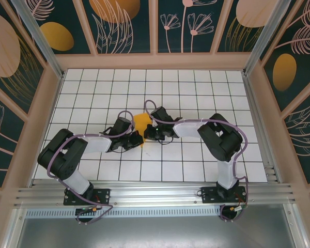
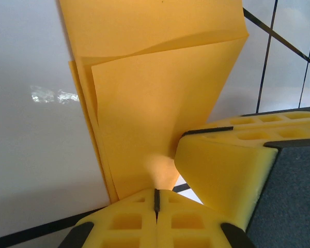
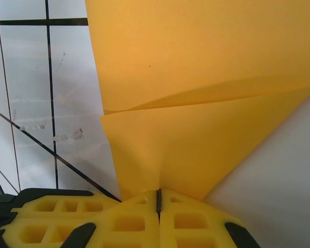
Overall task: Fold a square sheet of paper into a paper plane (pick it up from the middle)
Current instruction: Third fold the triangle at the center of the table, then fourth fold the wing at the center of the table.
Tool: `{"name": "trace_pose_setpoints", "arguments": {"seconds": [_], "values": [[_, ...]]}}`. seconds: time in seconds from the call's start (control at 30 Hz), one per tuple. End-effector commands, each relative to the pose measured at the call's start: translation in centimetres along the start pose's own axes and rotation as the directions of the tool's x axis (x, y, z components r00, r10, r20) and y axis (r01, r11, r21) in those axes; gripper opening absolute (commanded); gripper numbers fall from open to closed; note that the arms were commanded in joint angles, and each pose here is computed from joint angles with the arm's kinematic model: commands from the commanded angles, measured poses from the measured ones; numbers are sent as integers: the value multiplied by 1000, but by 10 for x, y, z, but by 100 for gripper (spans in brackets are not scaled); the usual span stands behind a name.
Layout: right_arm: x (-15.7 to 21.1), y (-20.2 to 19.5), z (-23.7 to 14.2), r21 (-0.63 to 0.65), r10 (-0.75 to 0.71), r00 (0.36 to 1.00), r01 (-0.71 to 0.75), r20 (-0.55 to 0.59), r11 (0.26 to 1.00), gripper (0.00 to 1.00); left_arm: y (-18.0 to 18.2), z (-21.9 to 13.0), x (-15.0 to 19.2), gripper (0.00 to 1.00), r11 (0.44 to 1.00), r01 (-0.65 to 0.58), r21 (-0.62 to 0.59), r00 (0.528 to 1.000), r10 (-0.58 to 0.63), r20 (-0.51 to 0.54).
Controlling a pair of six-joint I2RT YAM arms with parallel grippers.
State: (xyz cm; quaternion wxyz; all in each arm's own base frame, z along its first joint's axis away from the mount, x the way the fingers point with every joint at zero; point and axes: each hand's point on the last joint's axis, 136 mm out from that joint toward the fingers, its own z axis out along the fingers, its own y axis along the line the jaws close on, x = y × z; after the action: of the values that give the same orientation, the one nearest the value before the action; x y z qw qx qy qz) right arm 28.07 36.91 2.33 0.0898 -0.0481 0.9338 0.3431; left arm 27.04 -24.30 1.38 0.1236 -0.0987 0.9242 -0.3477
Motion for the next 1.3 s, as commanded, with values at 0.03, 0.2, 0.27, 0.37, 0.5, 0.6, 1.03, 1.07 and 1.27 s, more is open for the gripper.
{"name": "trace_pose_setpoints", "arguments": {"seconds": [0.03,0.2,0.27,0.37,0.5,0.6,1.03,1.07,1.27], "values": [[6,-17,9,42,1,999,1,-40,999,6,30,4,10,0,993,12,-115,1000,-15,-23],[-5,-30,8,65,10,1000,-8,-23,998,5,39,3,17,0,990,-2,-144,999,-5,-48],[-10,-35,7,75,13,1000,-12,-15,997,5,43,3,21,0,988,-4,-156,998,-5,-60],[-20,-40,4,81,16,1000,-16,-2,997,5,49,3,26,0,986,-6,-169,997,-7,-77],[-36,-47,0,87,21,1000,-22,19,996,5,54,2,30,0,984,-8,-180,996,-8,-87],[-47,-56,-4,94,31,999,-34,39,995,5,54,2,32,0,984,-7,-181,996,-9,-91],[-101,-53,-50,96,8,982,-27,188,995,8,29,-3,16,6,991,-43,-123,998,37,-55],[-103,-47,-58,89,2,977,-21,211,996,10,20,-6,9,8,993,-56,-101,998,53,-36],[-87,-40,-92,62,26,957,-45,287,997,33,-31,-27,-27,27,989,-146,3,984,145,107]]}}
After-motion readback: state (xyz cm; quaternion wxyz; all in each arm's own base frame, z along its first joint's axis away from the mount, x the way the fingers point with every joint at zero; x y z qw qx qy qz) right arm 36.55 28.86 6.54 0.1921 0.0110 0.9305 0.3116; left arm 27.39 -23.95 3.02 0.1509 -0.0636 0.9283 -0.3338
